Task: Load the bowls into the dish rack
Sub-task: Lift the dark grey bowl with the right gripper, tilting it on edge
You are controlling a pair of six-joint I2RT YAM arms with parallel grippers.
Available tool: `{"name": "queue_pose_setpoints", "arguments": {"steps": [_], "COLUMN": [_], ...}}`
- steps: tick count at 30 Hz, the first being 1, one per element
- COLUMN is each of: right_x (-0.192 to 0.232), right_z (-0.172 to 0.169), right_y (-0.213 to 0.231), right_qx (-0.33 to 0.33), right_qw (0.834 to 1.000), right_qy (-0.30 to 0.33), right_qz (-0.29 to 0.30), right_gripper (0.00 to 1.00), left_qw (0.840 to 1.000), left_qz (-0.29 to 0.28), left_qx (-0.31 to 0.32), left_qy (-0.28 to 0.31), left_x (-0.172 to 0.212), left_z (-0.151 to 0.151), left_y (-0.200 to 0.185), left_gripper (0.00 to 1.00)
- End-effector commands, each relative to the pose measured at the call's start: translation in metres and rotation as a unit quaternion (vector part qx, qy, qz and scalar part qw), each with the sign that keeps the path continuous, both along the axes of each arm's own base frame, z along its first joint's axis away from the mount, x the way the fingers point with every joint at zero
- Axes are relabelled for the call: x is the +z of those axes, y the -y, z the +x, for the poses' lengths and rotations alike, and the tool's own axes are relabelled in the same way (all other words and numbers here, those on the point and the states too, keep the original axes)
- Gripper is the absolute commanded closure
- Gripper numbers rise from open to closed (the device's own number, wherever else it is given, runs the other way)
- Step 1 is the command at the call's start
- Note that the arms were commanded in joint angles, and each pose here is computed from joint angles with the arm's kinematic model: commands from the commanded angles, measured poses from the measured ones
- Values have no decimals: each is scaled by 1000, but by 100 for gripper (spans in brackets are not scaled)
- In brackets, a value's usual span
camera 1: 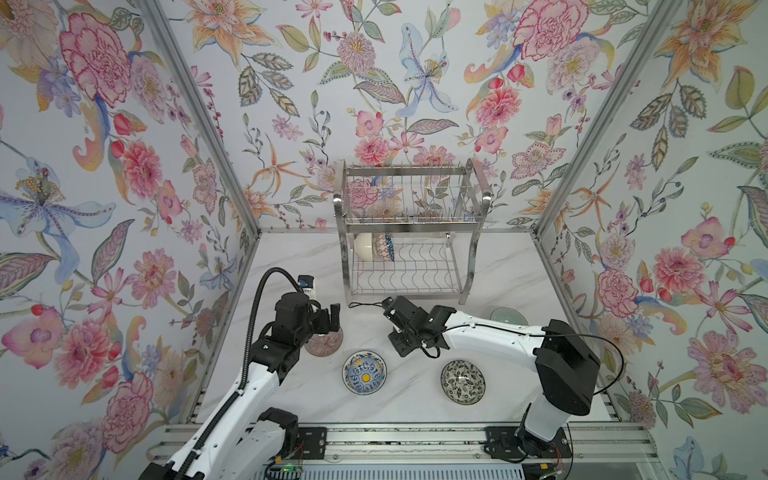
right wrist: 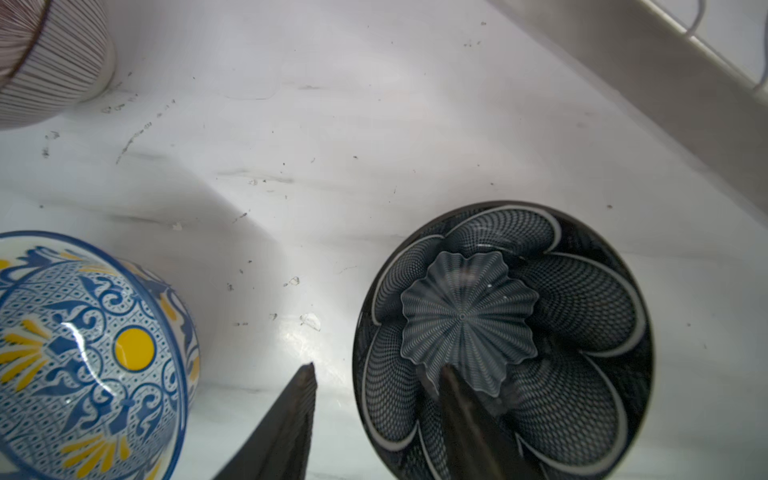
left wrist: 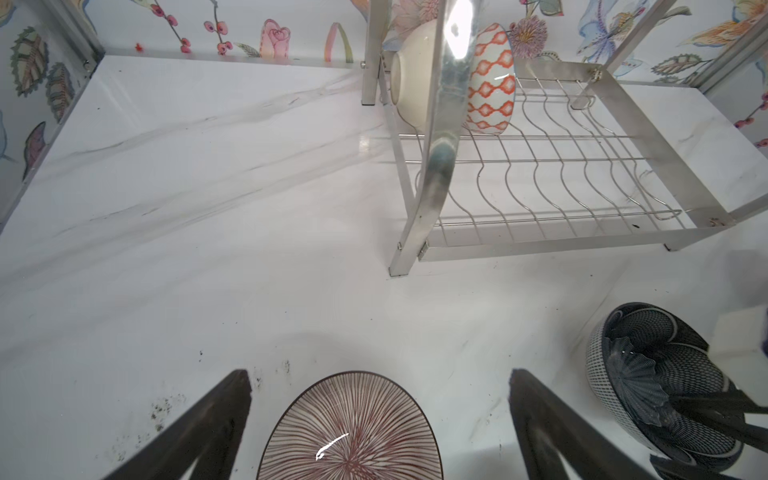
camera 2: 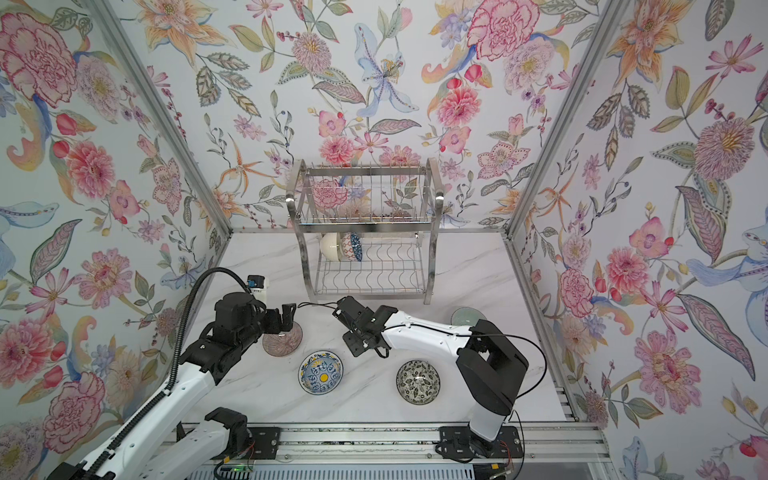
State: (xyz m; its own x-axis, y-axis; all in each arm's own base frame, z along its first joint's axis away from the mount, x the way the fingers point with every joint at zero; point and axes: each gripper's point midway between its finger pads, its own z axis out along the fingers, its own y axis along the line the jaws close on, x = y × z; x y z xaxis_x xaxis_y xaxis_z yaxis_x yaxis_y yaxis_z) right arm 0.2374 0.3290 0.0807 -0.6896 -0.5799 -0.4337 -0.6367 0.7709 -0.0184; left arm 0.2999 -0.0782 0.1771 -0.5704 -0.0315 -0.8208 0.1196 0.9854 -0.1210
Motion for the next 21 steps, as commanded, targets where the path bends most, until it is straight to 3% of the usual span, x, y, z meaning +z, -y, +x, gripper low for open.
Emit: {"name": "queue_pose_setpoints", "arguments": {"steps": [1, 11, 21], "right_x": [-2, -19, -30], "right_z": [2, 8, 12], "right_y": [0, 0, 2], "right_qx": [5, 21, 28], "right_qw": [1000, 995, 989], "right_qy": [8, 25, 25], "right_qz": [-27, -98, -141], "right_gripper": [50, 55, 65], "left_qw": [999, 997, 997], "left_qz": [7, 11, 5], "left_qx": [39, 78, 74], "left_qy": [-9, -14, -20], "left_x": [3, 4, 1], "left_z": [1, 2, 4], "left_y": [-14, -32, -31], "left_gripper": [1, 1, 1]}}
